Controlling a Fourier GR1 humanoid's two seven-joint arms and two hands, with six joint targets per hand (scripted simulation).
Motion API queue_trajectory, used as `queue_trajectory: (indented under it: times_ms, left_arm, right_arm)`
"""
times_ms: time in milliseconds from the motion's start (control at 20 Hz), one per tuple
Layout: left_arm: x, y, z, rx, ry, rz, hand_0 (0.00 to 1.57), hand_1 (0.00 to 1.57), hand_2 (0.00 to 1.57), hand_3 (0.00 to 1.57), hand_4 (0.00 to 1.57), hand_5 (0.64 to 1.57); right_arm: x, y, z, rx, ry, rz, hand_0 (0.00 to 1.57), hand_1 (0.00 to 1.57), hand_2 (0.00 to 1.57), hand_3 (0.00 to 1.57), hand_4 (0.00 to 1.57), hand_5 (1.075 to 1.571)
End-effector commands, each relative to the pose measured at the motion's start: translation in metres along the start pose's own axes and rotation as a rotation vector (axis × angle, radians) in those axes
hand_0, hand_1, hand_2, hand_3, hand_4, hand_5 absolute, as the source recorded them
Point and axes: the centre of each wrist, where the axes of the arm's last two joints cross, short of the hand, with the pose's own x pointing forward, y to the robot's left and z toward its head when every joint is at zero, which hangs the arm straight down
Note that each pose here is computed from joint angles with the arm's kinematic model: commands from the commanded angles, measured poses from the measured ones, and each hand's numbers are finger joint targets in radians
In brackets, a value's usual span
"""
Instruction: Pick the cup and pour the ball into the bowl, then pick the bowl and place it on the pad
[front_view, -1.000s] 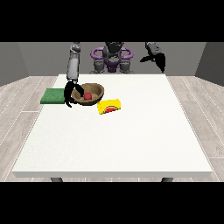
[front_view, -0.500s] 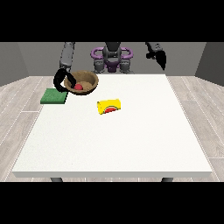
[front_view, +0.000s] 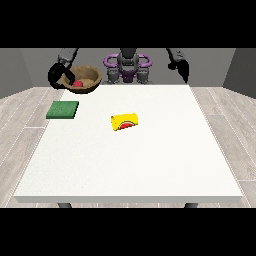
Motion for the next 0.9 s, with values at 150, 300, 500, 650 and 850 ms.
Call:
queue_trajectory:
  times_ms: [150, 300, 500, 650, 850]
  left_arm:
    - [0.012, 0.019, -0.007, 0.009, -0.056, 0.016, 0.0, 0.0, 0.0, 0.0, 1.15, 1.463]
    - [0.029, 0.065, -0.009, 0.029, -0.104, 0.021, 0.0, 0.0, 0.0, 0.0, 1.29, 1.51]
    - [0.071, 0.159, -0.02, 0.133, -0.236, 0.054, 0.0, 0.0, 0.0, 0.0, 1.31, 1.567]
    - [0.074, 0.203, -0.001, 0.152, -0.259, 0.023, 0.0, 0.0, 0.0, 0.0, 1.28, 1.571]
    - [0.091, 0.244, -0.001, 0.195, -0.305, 0.055, 0.0, 0.0, 0.0, 0.0, 1.23, 1.566]
  right_arm:
    - [-0.004, -0.056, -0.005, -0.041, -0.038, -0.031, 1.57, 1.57, 1.57, 0.68, 0.79, 1.57]
    - [-0.039, -0.084, -0.001, -0.096, -0.06, 0.005, 1.57, 1.57, 1.57, 0.0, 0.89, 1.571]
    - [-0.028, -0.102, -0.004, -0.136, -0.135, -0.063, 1.57, 1.57, 1.57, 0.0, 0.87, 1.571]
    - [-0.037, -0.107, -0.001, -0.16, -0.157, -0.047, 1.57, 1.57, 1.57, 0.0, 0.82, 1.57]
    - [-0.003, -0.09, -0.006, -0.169, -0.207, -0.121, 1.57, 1.57, 1.57, 0.0, 0.79, 1.567]
